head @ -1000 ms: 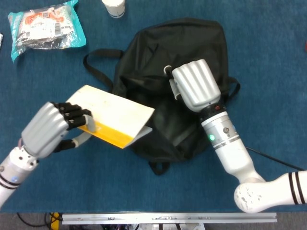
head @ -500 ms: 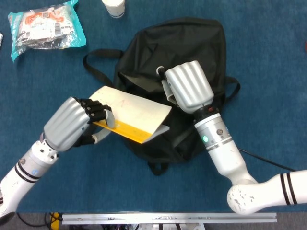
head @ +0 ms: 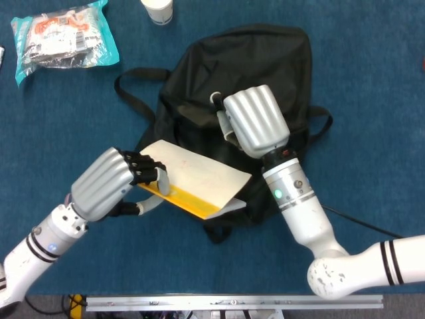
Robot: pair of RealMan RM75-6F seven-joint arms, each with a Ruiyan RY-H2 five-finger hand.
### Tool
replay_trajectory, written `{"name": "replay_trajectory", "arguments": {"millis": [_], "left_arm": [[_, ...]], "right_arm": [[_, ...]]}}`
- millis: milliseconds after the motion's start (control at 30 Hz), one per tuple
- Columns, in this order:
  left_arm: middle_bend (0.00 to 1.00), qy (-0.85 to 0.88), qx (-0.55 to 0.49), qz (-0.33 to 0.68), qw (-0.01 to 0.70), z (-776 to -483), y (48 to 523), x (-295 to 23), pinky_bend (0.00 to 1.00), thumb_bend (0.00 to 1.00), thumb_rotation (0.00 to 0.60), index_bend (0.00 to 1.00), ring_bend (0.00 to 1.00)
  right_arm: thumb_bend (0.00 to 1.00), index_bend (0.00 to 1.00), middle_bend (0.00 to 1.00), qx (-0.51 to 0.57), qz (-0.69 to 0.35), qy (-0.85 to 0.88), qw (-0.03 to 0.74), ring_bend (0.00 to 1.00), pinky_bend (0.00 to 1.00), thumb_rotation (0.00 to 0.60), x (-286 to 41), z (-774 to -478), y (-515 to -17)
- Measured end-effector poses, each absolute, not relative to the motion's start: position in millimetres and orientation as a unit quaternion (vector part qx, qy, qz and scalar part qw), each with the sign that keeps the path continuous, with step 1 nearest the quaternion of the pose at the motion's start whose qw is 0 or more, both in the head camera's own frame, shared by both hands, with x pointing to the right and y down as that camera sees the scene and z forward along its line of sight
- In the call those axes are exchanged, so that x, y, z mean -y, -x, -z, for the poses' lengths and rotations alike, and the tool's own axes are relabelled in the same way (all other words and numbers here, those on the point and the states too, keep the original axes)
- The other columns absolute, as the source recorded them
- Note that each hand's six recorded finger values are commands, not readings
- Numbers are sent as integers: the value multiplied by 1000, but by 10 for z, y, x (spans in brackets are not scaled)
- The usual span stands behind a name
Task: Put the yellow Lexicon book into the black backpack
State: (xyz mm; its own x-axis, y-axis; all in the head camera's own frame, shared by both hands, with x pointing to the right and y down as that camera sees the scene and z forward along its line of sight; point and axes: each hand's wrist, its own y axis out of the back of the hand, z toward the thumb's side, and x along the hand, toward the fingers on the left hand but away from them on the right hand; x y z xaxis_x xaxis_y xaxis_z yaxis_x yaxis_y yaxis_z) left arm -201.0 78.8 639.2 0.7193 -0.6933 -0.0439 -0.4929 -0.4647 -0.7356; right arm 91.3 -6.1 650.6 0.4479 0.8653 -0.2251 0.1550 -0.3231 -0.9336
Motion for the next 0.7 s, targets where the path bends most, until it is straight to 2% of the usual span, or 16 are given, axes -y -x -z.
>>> {"name": "replay_trajectory", "arguments": {"millis": [367, 700], "left_arm": [[629, 857, -366, 125, 341, -6550, 1775, -685, 759, 309, 600, 595, 622], [630, 831, -388, 162, 365, -6801, 1742, -527, 759, 310, 600, 595, 622]], "right_arm": [[620, 814, 734, 364, -368, 728, 449, 659, 896, 600, -34, -6425, -827], [620, 814, 734, 365, -354, 743, 435, 659, 896, 600, -100, -6374, -786]]}}
